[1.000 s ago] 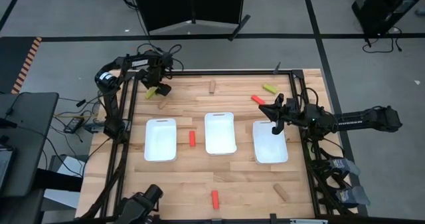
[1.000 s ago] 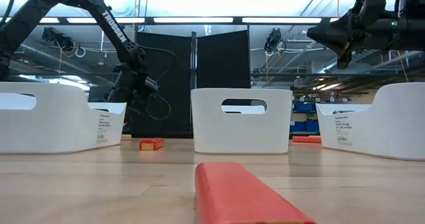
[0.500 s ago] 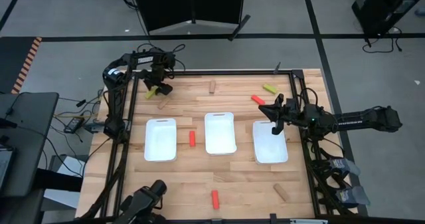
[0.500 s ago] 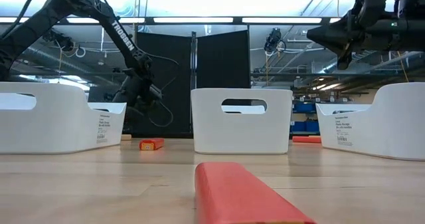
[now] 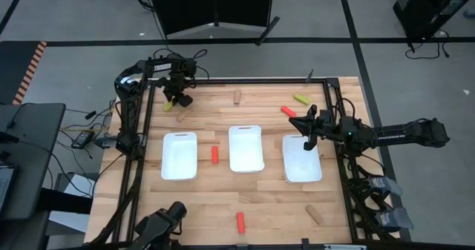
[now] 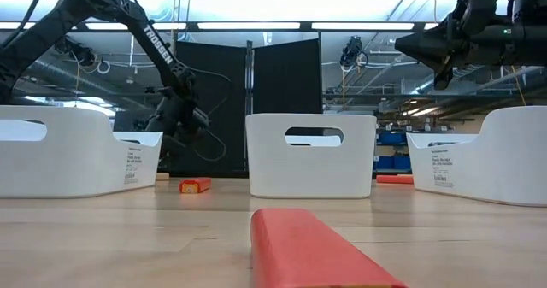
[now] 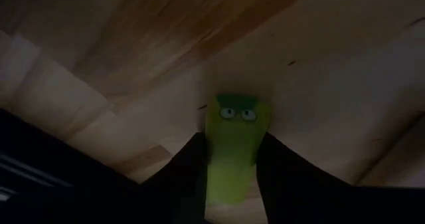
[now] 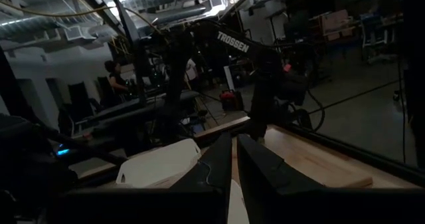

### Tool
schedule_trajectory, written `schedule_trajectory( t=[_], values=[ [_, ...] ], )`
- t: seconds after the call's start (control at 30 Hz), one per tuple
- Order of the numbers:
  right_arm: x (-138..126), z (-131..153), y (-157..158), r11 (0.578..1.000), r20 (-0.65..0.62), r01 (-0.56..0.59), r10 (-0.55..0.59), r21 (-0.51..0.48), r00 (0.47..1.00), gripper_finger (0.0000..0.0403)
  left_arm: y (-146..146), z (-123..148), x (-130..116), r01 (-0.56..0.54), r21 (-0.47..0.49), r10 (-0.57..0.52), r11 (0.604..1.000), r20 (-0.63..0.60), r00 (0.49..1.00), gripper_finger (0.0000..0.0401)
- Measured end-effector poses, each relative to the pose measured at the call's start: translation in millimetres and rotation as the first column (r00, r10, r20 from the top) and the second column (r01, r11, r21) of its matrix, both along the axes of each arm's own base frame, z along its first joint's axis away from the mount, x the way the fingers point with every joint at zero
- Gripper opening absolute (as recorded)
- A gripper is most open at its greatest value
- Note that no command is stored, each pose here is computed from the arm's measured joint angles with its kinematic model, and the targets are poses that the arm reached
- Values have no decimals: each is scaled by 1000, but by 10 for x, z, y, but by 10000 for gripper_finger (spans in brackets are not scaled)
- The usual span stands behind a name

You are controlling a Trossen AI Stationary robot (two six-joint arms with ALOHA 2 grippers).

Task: Sort blocks
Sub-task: Put the top left green block into the left white bin

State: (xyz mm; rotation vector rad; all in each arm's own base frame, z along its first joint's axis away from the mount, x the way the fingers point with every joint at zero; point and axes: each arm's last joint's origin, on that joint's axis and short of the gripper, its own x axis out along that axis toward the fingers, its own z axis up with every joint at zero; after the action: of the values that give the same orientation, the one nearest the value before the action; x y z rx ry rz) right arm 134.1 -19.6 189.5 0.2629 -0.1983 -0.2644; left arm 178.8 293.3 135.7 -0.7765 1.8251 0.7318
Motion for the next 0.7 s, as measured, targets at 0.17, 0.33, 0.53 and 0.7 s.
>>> schedule_trajectory(
  t=[0.17, 0.33, 0.53, 0.7],
  values=[
    [-1, 3, -2, 1000, -2, 6, -6, -16, 1000, 37, -66, 361, 67, 39, 128, -49, 991, 81, 995, 103],
    [-1, 5, -3, 999, -8, 13, -13, -46, 1000, 37, -271, 835, 210, 64, 264, -130, 962, 241, 962, 103],
    [-2, 9, -3, 999, -3, 14, -14, -41, 1000, 37, -754, 1424, 554, 101, 435, -329, 895, 489, 808, 103],
    [-9, 44, -2, 999, 35, 16, -15, -44, 999, 37, -1415, 1671, 913, 210, 492, -491, 845, 559, 669, 103]
  ],
)
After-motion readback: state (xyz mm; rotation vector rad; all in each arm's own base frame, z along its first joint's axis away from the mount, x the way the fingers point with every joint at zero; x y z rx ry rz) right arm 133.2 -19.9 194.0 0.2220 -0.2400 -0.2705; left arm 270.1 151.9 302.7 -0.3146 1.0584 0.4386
